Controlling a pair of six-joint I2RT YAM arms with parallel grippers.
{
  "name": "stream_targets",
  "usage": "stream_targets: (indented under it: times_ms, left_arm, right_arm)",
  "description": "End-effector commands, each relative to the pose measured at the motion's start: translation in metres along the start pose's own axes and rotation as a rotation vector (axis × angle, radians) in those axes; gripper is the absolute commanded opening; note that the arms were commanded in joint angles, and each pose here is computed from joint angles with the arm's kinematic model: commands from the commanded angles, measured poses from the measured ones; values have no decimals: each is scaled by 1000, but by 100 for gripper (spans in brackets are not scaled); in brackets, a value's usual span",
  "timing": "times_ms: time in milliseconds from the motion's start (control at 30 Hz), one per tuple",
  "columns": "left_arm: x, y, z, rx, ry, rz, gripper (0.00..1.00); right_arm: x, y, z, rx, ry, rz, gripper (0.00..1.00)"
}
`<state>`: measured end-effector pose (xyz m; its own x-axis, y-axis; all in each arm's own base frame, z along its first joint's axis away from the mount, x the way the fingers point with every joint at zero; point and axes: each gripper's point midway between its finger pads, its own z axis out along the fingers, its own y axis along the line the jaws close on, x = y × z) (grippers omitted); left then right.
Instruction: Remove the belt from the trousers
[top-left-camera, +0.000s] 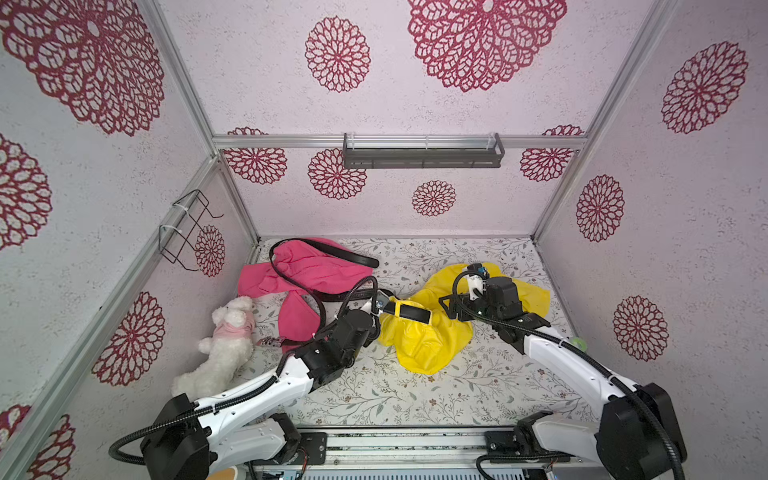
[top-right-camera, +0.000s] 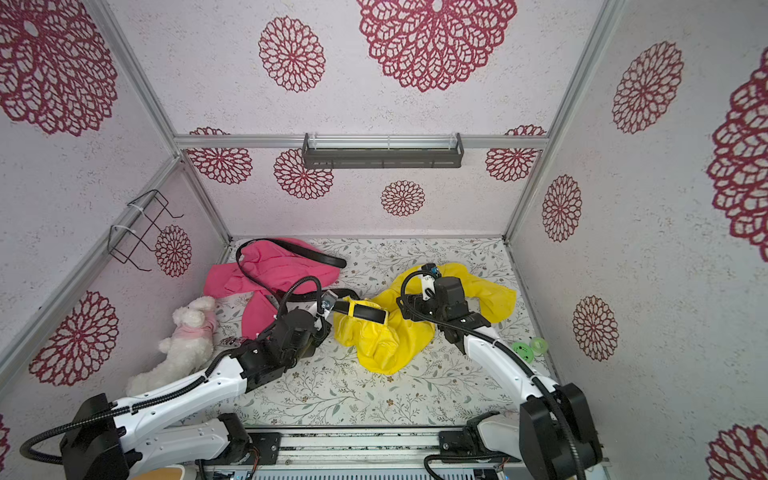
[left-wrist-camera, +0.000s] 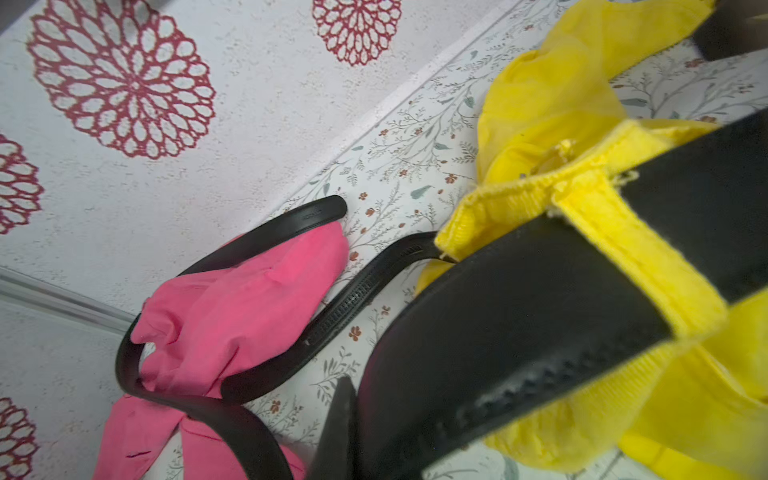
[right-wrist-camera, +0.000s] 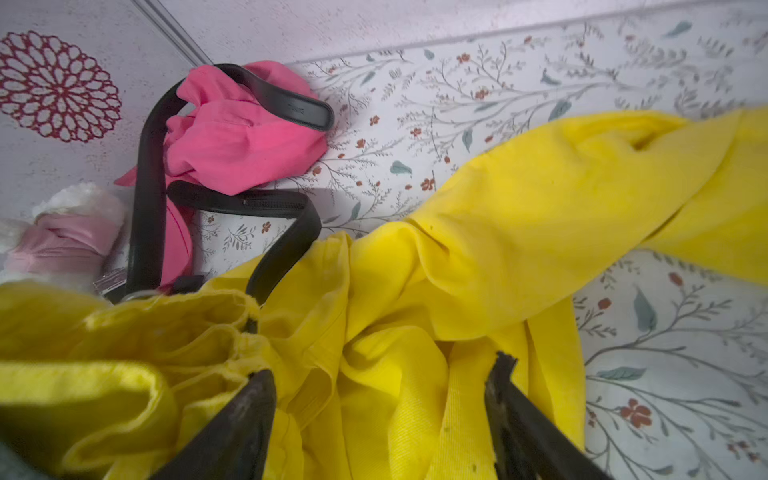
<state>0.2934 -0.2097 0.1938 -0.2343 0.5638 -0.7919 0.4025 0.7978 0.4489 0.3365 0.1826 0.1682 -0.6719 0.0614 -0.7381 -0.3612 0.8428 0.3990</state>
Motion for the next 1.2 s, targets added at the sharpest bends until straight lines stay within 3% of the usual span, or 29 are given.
stream_targets:
  times_ms: [0, 167, 267, 467, 633, 733, 800, 967, 1167]
  left_arm:
    - [23, -16, 2, -31, 68, 27, 0]
    - [29, -33, -2, -30, 78, 116, 0]
    - [29, -34, -9, -28, 74, 145, 0]
    - [43, -39, -18, -29, 98, 181, 0]
    - [53, -35, -15, -76, 117, 192, 0]
    - [63, -37, -11, -91, 142, 207, 0]
    - [66, -40, -9, -90, 153, 213, 0]
    - [72, -45, -7, -92, 173, 227, 0]
    - [69, -41, -10, -108, 161, 222, 0]
  right_arm:
    - [-38, 38, -8, -162, -102, -7, 80]
    - [-31, 50, 7, -170, 108, -161, 84]
    - [8, 46, 13, -166, 299, -251, 85]
    - [89, 57, 15, -168, 525, -283, 81]
    - [163, 75, 14, -161, 643, -258, 79]
    - [188, 84, 16, -158, 667, -235, 79]
    - [185, 81, 18, -135, 634, -212, 81]
    - [128, 70, 15, -61, 447, -171, 86]
    - [117, 75, 33, -87, 474, -198, 84]
